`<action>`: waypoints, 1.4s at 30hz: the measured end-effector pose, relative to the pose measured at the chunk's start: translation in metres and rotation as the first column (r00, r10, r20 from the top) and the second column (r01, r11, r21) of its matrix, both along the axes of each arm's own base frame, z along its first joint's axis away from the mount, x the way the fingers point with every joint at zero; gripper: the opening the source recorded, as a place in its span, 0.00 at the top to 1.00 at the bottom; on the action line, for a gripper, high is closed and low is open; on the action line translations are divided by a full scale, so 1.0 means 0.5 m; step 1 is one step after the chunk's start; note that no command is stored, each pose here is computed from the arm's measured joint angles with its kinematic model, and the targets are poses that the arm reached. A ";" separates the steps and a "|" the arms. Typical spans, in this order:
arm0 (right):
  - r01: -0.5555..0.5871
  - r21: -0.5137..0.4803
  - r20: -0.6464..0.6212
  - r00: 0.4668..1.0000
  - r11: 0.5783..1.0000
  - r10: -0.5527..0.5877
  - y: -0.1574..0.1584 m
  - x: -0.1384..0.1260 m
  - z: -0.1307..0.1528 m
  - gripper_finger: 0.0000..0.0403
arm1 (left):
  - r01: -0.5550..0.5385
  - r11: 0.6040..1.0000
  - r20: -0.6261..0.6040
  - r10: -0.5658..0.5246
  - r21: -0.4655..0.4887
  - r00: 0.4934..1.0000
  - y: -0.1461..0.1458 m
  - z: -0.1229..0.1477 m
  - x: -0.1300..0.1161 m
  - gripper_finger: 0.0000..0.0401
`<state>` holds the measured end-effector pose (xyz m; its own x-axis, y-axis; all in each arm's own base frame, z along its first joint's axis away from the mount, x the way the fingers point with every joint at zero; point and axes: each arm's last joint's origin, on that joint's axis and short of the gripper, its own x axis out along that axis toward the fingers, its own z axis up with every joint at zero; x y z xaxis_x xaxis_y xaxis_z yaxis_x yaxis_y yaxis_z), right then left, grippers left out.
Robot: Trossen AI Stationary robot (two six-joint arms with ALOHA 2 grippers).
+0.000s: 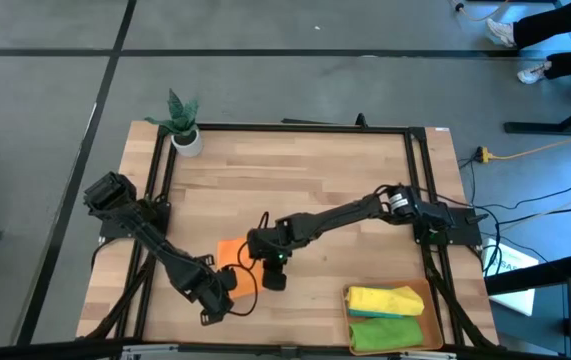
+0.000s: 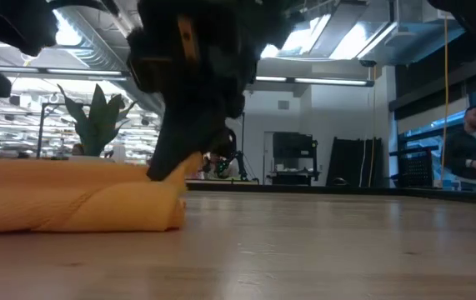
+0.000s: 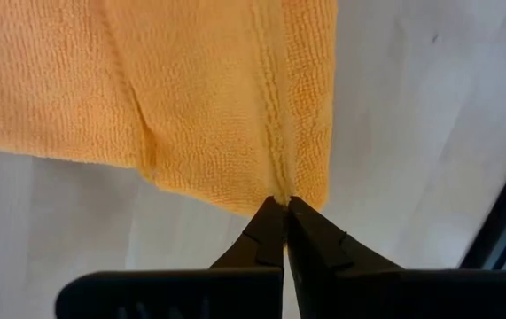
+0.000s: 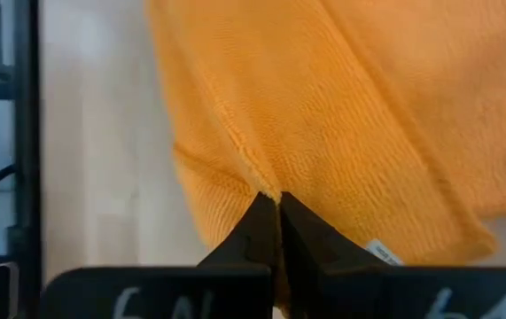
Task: Roll microfiber towels into tight, uniform cylinder then place into a basket
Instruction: Roll the orange microfiber towel
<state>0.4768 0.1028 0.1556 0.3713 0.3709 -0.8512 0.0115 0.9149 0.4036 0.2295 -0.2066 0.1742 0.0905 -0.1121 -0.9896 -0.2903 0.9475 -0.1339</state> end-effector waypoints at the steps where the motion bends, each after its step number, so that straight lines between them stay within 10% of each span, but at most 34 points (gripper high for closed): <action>1: 0.006 0.000 0.001 1.000 1.000 -0.006 -0.005 0.000 -0.006 0.99 | -0.001 1.000 0.000 0.001 0.001 1.000 0.002 0.000 0.002 1.00; 11: -0.041 0.059 -0.037 0.998 0.997 0.043 -0.014 -0.011 -0.027 0.99 | 0.003 0.999 0.005 -0.003 0.043 1.000 0.026 0.001 0.016 1.00; 27: -0.309 0.242 0.070 0.951 0.920 0.301 0.070 -0.014 0.034 0.99 | 0.163 0.977 0.127 -0.146 -0.140 0.981 0.018 0.087 -0.013 1.00; 42: -0.327 0.371 0.068 0.943 0.869 0.325 0.089 -0.023 0.007 0.99 | 0.238 0.945 0.087 -0.224 -0.225 0.971 0.041 0.044 0.042 1.00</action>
<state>0.4654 0.1473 0.1590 0.1766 0.7602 -0.6253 -0.2633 0.6486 0.7142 0.2506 -0.1861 0.1962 0.0929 -0.3627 -0.9273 -0.0520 0.9282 -0.3683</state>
